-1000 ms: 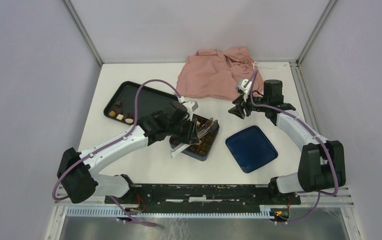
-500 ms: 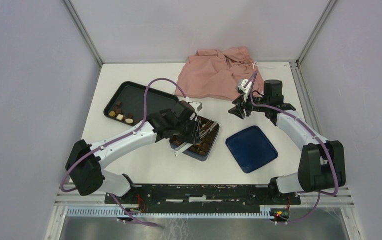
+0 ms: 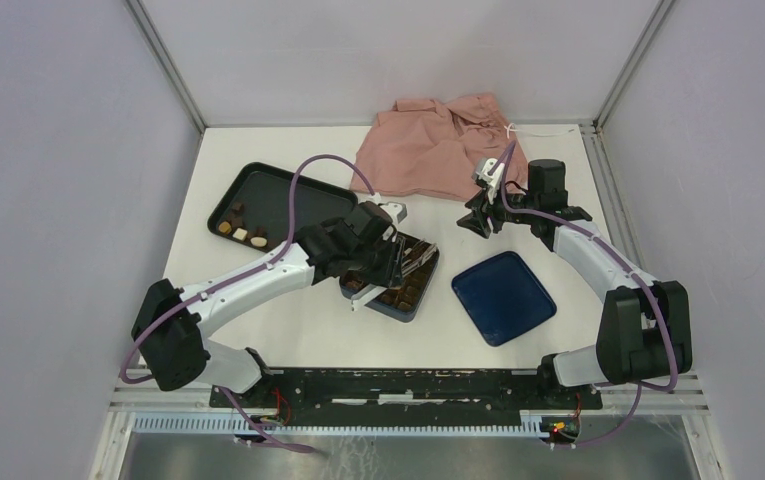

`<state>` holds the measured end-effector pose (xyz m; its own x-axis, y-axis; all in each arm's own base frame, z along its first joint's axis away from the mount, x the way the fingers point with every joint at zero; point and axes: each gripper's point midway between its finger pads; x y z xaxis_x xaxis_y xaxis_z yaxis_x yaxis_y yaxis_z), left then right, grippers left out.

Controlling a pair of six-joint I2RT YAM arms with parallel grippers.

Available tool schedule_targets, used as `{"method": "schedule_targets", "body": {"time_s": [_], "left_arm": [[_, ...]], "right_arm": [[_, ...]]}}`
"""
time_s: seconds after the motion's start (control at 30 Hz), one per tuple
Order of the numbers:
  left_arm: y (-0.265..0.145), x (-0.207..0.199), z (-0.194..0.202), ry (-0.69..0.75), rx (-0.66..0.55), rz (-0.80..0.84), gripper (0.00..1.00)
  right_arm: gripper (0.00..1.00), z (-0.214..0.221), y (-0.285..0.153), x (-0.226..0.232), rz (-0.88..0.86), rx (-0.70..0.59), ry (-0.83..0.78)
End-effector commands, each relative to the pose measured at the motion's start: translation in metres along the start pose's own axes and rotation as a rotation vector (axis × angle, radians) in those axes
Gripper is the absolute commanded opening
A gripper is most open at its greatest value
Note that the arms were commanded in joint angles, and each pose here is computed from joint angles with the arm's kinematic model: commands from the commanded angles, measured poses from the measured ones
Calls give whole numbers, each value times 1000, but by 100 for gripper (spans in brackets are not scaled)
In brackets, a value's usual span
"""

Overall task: Pack the chocolate
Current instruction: Place the fake chocolate in the packing box.

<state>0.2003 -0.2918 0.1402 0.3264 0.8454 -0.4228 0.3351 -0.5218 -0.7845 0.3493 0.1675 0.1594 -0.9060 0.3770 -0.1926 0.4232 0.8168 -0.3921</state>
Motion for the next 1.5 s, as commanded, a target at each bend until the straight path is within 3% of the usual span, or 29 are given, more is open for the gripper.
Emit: {"method": "schedule_targets", "body": {"time_s": [0.0,0.6,0.77,1.0,1.17,1.47], "left_arm": [[-7,-15,-21,7,-66,29,43],[-30,-17,-37,-7,-157,31,43],[-40,-2,-44,-22,-201,-38,43],[-67,37,-56,-109,-269,-101,44],[-98,88,-63,-221,-323,-181,44],[-123,159,-22,-357,-240,-438,44]], "right_arm": [[55,-5,0,-1,-7,-25,-7],[56,-6,0,0,-17,-29,-8],[56,-8,-1,0,-15,-32,-13],[56,-11,-2,0,-15,-39,-20],[56,-12,-2,1,-18,-41,-20],[56,-11,-2,2,-22,-42,-16]]}}
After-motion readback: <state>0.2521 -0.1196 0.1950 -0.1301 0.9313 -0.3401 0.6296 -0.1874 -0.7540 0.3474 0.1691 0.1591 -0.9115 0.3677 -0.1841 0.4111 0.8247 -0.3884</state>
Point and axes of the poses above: each gripper's point midway between its finger pads, its own y axis out along the fingers, its own x axis along the line the jaws close on, z = x × y, and after that the axes turned 8 degrees about -y, right-handed
